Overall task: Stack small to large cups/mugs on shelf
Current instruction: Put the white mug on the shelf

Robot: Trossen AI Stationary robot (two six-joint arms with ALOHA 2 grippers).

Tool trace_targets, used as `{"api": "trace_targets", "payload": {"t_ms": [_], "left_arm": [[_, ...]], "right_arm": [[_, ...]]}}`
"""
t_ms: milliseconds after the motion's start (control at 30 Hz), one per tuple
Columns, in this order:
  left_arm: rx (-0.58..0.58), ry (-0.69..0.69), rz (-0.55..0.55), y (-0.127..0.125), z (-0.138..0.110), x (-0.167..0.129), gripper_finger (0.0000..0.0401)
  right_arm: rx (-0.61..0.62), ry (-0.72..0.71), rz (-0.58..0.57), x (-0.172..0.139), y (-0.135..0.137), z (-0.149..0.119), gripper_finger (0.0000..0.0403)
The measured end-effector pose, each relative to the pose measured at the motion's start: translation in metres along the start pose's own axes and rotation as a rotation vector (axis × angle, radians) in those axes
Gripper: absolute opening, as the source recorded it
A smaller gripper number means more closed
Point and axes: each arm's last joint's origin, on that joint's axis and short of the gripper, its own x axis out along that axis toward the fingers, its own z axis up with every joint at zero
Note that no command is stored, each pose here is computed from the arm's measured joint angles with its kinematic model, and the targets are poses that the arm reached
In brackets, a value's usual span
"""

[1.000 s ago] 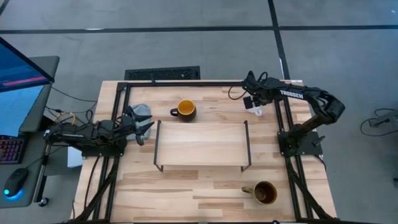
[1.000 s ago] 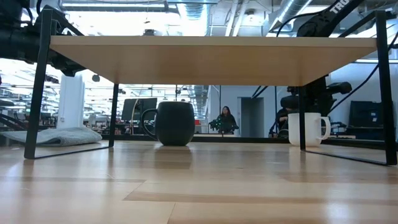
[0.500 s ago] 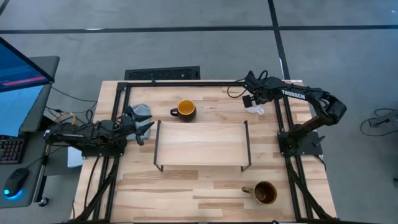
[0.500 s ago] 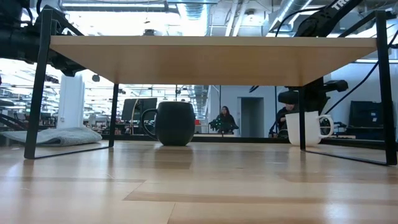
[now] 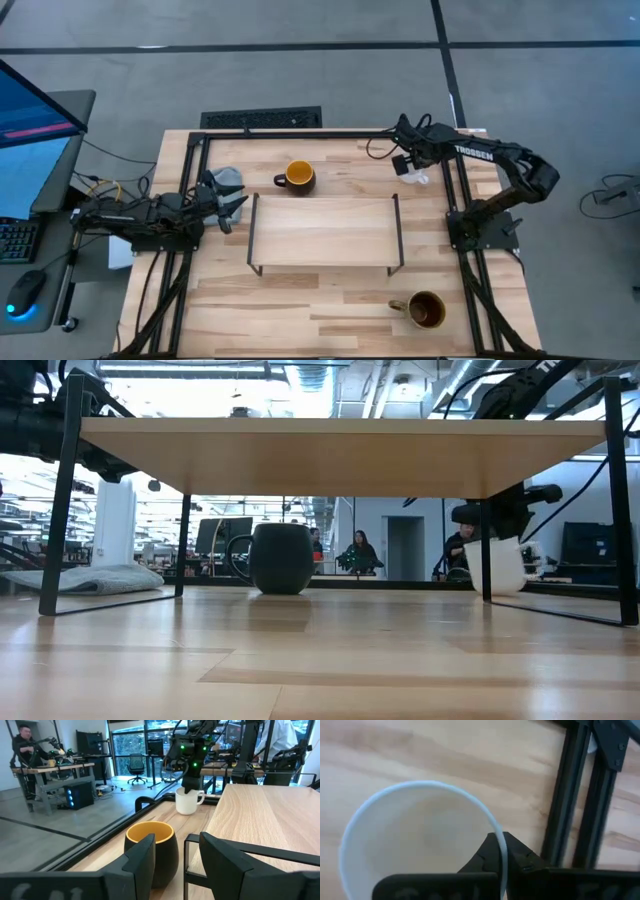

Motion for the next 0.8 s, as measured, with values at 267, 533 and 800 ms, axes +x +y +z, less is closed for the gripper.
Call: {"api": "trace_targets", "payload": {"t_ms": [267,533,800], "left_arm": [[-0.001,0.000,0.000,0.000,0.000,0.000,0.0146],[-0.001,0.000,-0.001,0.000,0.000,0.000,0.0146],[-0.006,0.000,0.000,0.000,0.000,0.000,0.0146]], "right_arm": [[0.027,-0.096,0.068,-0.056,-0.010,0.001,0.0013],[0.072,-0.190,0.153,-0.126,-0.023,0.000,0.0013],[0.089,-0.233,0.343,-0.196,-0.029,-0.008,0.0013]]}}
